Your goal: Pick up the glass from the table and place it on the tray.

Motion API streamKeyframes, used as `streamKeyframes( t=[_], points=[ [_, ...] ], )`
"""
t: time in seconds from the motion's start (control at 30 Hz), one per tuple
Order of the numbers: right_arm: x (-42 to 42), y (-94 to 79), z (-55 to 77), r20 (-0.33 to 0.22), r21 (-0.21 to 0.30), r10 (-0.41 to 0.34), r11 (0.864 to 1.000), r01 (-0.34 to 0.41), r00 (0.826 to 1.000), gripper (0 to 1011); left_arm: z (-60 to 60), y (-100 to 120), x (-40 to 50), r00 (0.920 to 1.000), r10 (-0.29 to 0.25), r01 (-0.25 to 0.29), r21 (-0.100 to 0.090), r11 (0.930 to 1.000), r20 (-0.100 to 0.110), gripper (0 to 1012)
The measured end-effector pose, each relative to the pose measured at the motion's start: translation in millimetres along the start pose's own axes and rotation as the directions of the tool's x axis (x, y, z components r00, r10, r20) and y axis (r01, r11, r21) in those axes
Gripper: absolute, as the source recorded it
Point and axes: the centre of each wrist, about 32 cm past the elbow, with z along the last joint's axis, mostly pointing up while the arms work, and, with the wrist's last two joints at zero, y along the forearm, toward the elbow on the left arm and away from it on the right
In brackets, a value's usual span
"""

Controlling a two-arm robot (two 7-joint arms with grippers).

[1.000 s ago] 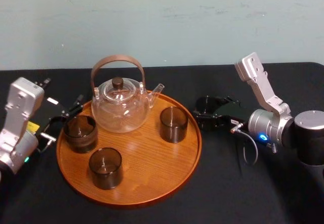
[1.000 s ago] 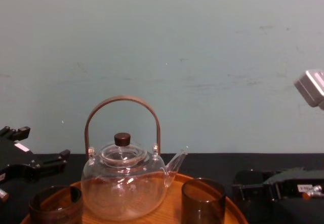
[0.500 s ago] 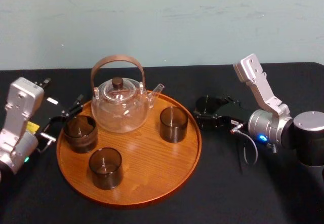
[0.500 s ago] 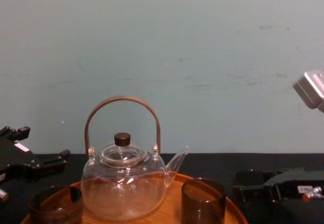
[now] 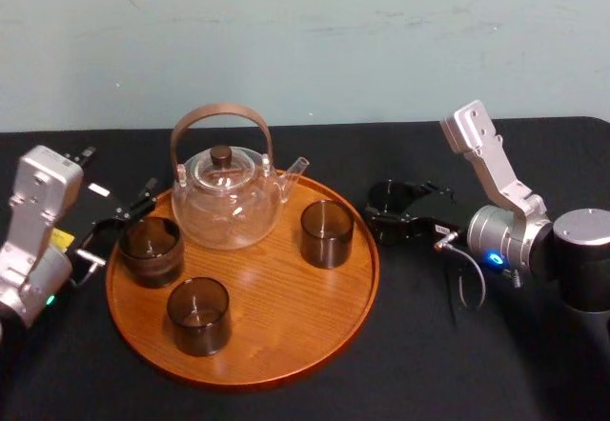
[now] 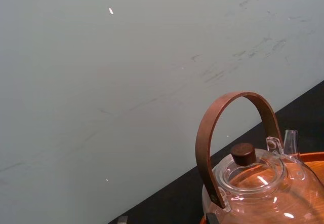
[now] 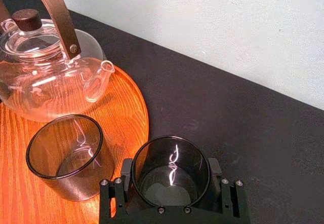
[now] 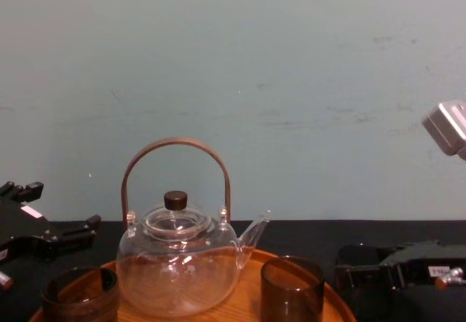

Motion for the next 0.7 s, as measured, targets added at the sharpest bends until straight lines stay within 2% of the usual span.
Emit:
streamKeyframes(
  t=[0.47,0.7],
  points=[
    [1.3,-2.2,0.3,-0.01,0.009,0.009,1.0,-0.009,1.0,902,0.0,0.0,0.0,1.0,0.0,0.0,0.0,1.0,0.0,1001],
    [2.9,-15.3,1.0,-0.015,0.042,0.024,0.999,-0.023,1.0,902,0.0,0.0,0.0,1.0,0.0,0.0,0.0,1.0,0.0,1001]
  ],
)
